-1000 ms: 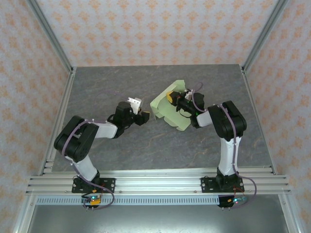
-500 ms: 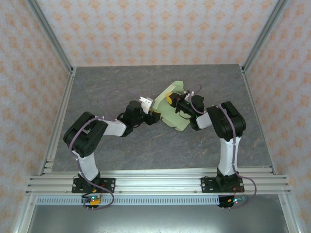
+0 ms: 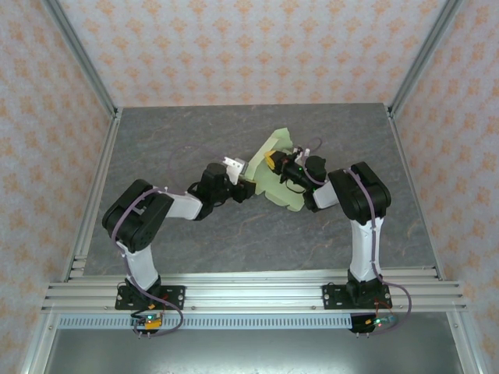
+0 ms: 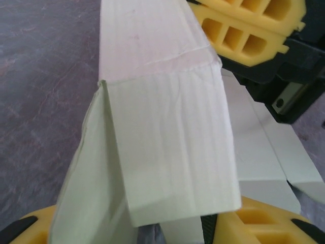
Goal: Fold the paper box
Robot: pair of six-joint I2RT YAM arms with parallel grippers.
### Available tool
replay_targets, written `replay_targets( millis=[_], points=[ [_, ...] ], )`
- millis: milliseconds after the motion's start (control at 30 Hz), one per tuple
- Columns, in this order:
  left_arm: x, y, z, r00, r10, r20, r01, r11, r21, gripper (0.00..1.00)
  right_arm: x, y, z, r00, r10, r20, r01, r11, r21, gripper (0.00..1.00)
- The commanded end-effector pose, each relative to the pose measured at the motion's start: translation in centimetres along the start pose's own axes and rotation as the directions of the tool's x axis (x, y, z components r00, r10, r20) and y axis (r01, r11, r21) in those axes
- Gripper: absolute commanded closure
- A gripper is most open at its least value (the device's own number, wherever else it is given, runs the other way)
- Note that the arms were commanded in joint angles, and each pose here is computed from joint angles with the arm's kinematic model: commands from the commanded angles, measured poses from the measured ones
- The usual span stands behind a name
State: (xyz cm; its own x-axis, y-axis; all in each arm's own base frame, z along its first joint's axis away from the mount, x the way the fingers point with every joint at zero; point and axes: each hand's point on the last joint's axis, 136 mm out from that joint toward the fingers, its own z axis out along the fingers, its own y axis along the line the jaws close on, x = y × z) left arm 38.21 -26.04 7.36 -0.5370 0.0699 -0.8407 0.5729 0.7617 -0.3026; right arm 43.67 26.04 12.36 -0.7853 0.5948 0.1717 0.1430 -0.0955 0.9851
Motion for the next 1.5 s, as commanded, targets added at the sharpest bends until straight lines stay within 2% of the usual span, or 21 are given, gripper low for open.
replay_targets(
  millis=[0, 167, 333, 500, 567, 767, 900, 1133, 1333, 1467],
  points=[
    [0.4, -0.7, -2.9, 1.000, 0.015, 0.023, -0.015, 1.000, -0.003, 0.50, 0.5, 1.5, 0.2, 1.000, -0.021, -0.021, 0.020, 0.998, -0.054, 1.00],
    [2.5, 0.9, -5.0, 0.999, 0.034, 0.003, -0.033, 0.995, -0.090, 0.46, 0.9, 0.9, 0.1, 0.999, -0.003, -0.047, 0.001, 0.999, -0.038, 1.00],
    [2.4, 1.2, -5.9, 0.999, 0.041, 0.010, -0.039, 0.992, -0.117, 0.43, 1.5, 0.8, -0.1, 0.997, 0.010, -0.076, -0.012, 0.999, -0.030, 1.00],
    [1.5, 2.0, -5.0, 0.998, 0.055, 0.027, -0.051, 0.987, -0.151, 0.43, 1.9, 0.7, -0.6, 0.997, 0.013, -0.077, -0.015, 1.000, -0.023, 1.00],
    [0.7, 1.7, -4.3, 0.997, 0.058, 0.045, -0.051, 0.990, -0.132, 0.45, 2.1, 0.6, -0.6, 0.996, 0.018, -0.082, -0.020, 1.000, -0.019, 1.00],
    [-1.2, -1.2, -2.0, 0.993, 0.098, 0.059, -0.096, 0.995, -0.034, 0.65, 2.6, 0.4, -0.7, 0.996, 0.023, -0.086, -0.024, 1.000, -0.014, 1.00],
    [-1.2, -2.2, -1.3, 0.992, 0.113, 0.047, -0.113, 0.994, -0.004, 0.72, 2.5, -0.1, -0.9, 0.997, 0.023, -0.070, -0.023, 1.000, -0.005, 1.00],
    [-1.3, -2.7, -0.9, 0.995, 0.088, 0.049, -0.089, 0.996, 0.022, 0.72, 2.9, -0.1, -1.1, 0.998, 0.009, -0.059, -0.009, 1.000, -0.005, 1.00],
    [-2.2, -2.9, -1.7, 0.995, 0.069, 0.070, -0.070, 0.997, 0.015, 0.71, 3.5, 3.2, -0.1, 0.999, -0.035, -0.036, 0.032, 0.996, -0.080, 1.00],
    [-1.6, -2.0, -2.3, 0.995, 0.078, 0.060, -0.077, 0.997, -0.031, 0.71, 4.9, 4.8, 2.1, 0.996, -0.038, -0.076, 0.028, 0.992, -0.125, 1.00]
  ],
)
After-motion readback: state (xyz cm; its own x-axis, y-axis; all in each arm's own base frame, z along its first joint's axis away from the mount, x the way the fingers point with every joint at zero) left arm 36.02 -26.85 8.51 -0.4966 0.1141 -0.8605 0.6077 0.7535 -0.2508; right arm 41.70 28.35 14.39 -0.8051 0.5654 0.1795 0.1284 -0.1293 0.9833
